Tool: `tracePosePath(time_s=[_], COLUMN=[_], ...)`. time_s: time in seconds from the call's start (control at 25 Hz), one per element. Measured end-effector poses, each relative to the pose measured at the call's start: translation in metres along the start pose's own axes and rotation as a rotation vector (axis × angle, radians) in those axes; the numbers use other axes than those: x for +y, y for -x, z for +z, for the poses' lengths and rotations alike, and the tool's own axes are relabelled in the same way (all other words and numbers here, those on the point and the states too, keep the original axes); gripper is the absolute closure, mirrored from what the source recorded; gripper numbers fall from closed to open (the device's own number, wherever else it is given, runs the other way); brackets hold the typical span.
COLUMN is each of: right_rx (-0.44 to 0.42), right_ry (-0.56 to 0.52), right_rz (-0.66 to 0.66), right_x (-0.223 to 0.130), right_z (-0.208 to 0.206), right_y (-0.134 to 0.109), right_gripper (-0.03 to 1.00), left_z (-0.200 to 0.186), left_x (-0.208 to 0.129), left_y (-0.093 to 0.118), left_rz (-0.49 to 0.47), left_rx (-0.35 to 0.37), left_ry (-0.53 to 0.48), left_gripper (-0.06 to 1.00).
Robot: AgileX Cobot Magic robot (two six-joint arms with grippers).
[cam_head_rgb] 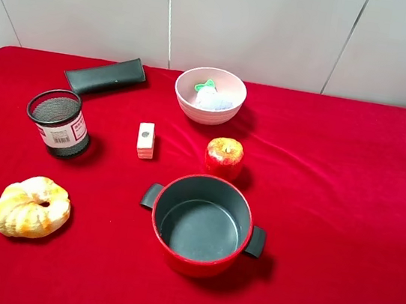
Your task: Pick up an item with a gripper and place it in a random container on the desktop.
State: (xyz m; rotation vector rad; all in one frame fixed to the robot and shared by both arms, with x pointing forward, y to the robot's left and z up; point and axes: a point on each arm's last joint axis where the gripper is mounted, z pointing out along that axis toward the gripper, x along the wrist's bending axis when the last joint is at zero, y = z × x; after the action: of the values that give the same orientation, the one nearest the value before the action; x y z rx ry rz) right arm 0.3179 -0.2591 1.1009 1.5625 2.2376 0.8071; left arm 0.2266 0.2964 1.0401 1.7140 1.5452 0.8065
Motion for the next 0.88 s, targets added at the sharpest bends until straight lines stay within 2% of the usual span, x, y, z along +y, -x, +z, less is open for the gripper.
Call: tracePosePath(time_s=[0.2, 0.4, 0.52, 0.64, 0.88], right_rx=[-0.106, -0.220, -0.277, -0.339, -0.370], right_ry=[0.193, 0.350, 0.467, 0.498, 0.501], right_rz=[0.114, 0.189, 0.215, 0.242, 0.259], right_x=[-0.048, -0.087, -0.098, -0.103, -0.103], right_z=[-0.008, -0.013, -0.020, -0.020, -0.017], right_y=[0.013, 0.014, 0.011, 0.011, 0.013], right_gripper=[0.27, 0.27, 0.27, 0.27, 0.27], left_z=[0.000, 0.000, 0.000, 0.000, 0.000], left_x=[0.000, 0.000, 0.000, 0.000, 0.000], left_y=[0.000, 0.000, 0.000, 0.000, 0.000], left_rz=[0.000, 0.000, 0.000, 0.000, 0.000], left_rx=[0.000, 0.000, 0.000, 0.000, 0.000], left_ry=[0.000, 0.000, 0.000, 0.000, 0.000], left_gripper=[-0.05, -0.05, -0.05, -0.05, -0.05])
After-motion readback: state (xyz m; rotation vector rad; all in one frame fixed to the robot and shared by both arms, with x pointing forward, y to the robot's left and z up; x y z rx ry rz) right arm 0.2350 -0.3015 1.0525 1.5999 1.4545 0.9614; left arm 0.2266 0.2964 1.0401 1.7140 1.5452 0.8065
